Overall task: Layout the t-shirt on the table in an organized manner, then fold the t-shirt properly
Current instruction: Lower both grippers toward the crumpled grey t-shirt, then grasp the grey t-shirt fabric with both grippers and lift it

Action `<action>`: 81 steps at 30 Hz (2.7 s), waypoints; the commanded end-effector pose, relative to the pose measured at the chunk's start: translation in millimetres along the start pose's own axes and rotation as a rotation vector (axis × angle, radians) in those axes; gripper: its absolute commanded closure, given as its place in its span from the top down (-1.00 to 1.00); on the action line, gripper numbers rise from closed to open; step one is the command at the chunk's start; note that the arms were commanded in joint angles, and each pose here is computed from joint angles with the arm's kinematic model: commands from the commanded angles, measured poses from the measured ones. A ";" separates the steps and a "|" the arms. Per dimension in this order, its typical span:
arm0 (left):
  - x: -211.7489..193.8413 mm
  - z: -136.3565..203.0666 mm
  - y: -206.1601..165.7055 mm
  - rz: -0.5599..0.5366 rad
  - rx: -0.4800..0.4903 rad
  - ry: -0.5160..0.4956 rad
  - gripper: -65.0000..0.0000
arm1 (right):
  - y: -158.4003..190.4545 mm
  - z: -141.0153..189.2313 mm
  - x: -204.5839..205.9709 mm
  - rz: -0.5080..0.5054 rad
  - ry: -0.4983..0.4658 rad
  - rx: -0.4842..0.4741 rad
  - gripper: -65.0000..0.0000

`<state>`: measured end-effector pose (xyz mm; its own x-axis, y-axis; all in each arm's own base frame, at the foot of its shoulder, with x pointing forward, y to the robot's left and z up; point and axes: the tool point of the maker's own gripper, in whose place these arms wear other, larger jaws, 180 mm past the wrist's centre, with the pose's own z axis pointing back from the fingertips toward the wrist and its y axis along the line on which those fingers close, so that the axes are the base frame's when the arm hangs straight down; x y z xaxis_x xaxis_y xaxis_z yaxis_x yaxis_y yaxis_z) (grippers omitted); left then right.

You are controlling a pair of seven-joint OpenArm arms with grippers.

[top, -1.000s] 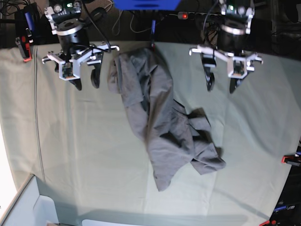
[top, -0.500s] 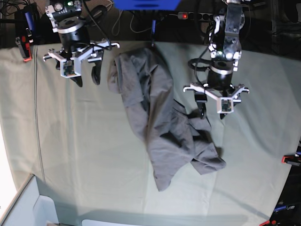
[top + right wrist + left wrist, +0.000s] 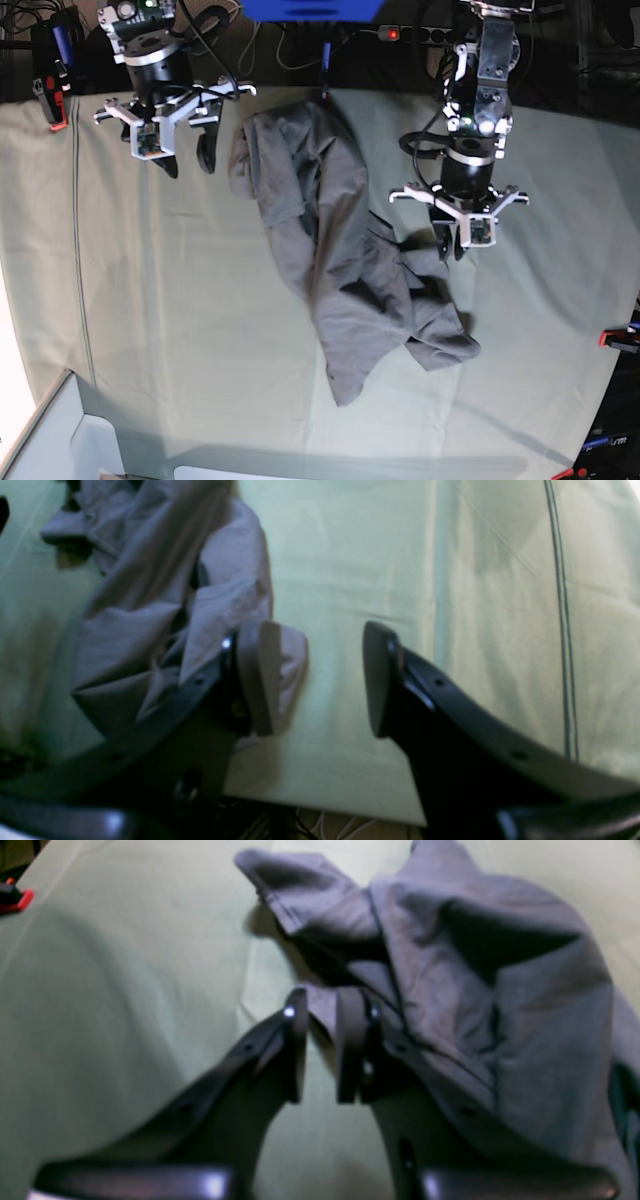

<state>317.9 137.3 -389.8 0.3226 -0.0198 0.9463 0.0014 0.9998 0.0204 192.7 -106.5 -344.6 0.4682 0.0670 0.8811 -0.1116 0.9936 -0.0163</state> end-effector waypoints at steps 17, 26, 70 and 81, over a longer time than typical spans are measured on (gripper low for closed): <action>23.8 -20.0 -0.8 0.001 0.003 -0.065 -0.59 | 0.7 1.9 10.0 0.004 -0.040 0.003 -0.16; -0.8 -30.7 -9.1 0.033 0.005 0.001 -0.59 | 1.2 1.4 9.3 0.004 -0.039 0.004 -0.16; -43.3 -55.8 -9.5 0.035 0.009 0.129 -0.74 | -2.7 0.2 5.4 0.013 -0.029 -0.002 -0.16; -6.2 -26.8 86.6 0.100 0.246 0.011 -1.00 | 5.4 -6.4 7.7 0.011 -0.038 0.021 -0.09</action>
<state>333.4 224.8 -416.0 0.3646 0.0938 0.9264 -0.2668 0.9637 0.0075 199.9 -102.9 -347.8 0.4588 0.0775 0.8851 -0.1302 0.9913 -0.0193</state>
